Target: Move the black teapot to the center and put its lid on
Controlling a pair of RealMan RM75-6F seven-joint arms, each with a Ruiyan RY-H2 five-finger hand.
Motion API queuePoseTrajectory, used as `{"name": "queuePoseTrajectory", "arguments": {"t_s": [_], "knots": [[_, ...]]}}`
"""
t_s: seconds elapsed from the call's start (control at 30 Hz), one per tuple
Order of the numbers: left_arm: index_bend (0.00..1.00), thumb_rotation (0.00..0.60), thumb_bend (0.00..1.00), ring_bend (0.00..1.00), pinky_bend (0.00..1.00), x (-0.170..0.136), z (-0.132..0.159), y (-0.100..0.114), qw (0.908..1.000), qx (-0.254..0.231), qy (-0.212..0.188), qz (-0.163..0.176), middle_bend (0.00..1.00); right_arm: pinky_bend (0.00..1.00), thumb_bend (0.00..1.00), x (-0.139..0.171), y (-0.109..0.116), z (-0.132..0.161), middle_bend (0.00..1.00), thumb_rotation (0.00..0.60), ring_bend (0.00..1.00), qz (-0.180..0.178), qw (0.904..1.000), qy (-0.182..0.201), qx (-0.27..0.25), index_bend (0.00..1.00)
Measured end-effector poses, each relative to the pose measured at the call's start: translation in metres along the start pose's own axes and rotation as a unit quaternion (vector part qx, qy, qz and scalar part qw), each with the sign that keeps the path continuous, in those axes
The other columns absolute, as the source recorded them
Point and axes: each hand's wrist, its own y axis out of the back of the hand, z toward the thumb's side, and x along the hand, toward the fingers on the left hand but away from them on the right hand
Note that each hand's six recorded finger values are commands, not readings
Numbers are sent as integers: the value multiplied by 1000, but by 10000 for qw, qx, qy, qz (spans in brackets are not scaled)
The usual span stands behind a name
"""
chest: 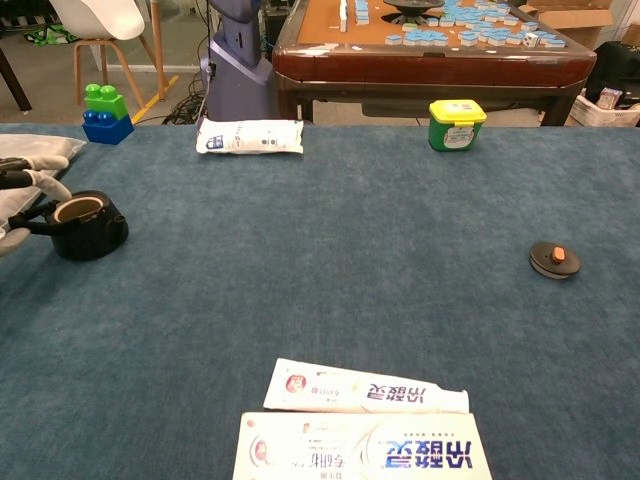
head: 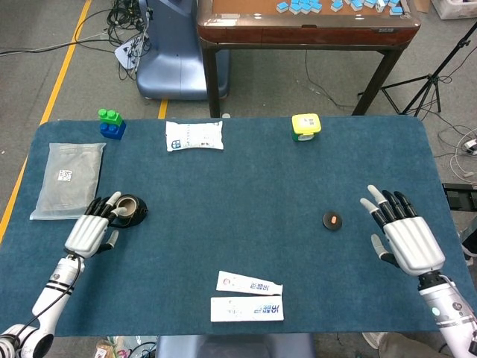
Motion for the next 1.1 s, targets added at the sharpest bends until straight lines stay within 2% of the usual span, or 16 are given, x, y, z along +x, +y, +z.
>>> {"name": "queuePoseTrajectory", "arguments": {"t_s": [0.27, 0.63, 1.1], "knots": [[209, 600, 501, 0, 0, -1, -1, -9, 9999, 71, -23, 91, 0, 0, 515, 5, 1, -1, 0, 600, 0, 4, 10000, -17, 0, 117], [223, 600, 502, 0, 0, -6, -3, -11, 9996, 137, 27, 226, 0, 0, 515, 7, -1, 0, 0, 600, 0, 34, 10000, 21, -20, 117], [233, 600, 510, 0, 0, -7, -3, -21, 9997, 135, 50, 190, 0, 0, 515, 13, -2, -2, 0, 600, 0, 43, 10000, 19, -44, 117]]}}
